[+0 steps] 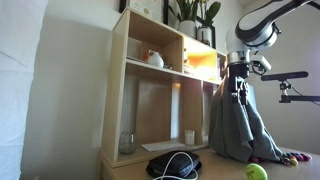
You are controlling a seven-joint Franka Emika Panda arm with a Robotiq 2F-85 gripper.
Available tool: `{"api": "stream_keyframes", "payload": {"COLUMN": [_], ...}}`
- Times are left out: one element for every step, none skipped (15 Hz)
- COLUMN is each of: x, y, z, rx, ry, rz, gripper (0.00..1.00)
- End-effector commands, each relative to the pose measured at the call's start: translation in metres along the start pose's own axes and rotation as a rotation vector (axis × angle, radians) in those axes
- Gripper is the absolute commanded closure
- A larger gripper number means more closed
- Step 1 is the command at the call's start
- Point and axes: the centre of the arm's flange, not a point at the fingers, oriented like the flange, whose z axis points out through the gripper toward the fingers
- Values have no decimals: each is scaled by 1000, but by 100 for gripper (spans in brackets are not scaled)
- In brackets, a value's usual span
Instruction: Lift up the object and put it down
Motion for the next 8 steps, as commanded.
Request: {"api": "stream_keyframes", "payload": {"x": [0,0,1,0,-3,-6,-12,-17], "y": [0,0,0,0,1,1,3,5], "z": [-1,-1,-1,1,5,9,16,22], "rx": [0,0,0,-3,-8,-7,-12,-14], "ry": [2,3,3,12,8,7,6,4], "rz": [0,0,0,9,6,4,2,-5], "gripper": [0,0,0,0,0,0,0,0]}}
